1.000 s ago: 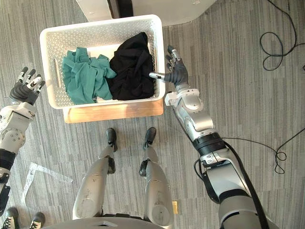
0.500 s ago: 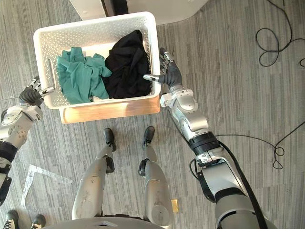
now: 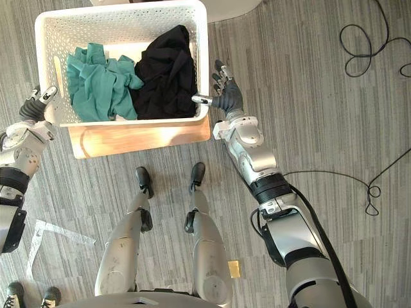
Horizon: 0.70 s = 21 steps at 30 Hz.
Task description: Pick up the laundry basket with both hands and put the clothes into the washing machine.
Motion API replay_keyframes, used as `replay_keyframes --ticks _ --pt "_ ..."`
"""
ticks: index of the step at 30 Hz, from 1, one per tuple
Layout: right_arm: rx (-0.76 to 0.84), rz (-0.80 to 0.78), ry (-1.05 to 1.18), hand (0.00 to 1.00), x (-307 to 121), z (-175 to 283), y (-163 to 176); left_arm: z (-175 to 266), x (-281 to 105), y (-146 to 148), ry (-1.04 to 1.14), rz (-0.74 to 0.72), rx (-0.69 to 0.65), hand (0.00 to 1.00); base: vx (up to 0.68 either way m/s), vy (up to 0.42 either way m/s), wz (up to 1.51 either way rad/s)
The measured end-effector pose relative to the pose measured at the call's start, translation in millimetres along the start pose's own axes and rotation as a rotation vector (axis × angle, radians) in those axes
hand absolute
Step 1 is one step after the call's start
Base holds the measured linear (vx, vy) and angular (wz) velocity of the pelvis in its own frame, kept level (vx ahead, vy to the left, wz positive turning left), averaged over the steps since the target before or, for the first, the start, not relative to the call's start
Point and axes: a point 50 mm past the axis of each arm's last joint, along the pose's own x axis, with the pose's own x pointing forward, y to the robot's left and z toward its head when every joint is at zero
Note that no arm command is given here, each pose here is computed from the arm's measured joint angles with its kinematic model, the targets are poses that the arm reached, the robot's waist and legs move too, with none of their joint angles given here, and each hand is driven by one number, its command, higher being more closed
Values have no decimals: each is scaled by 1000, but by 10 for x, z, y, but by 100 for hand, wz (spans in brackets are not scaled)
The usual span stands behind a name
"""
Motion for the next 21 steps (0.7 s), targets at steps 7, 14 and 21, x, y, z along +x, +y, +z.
replay_keyframes --ticks 7,14,21 --pt "23 -4 -72 0 -37 190 -80 13 0 -17 -6 -6 -1 0 -1 19 -2" --pt "46 -4 -189 0 125 648 -135 16 -14 38 -13 12 -28 0 -3 25 -5" --pt "-42 51 -243 0 335 1042 17 -11 -17 35 3 9 -36 0 0 0 0"
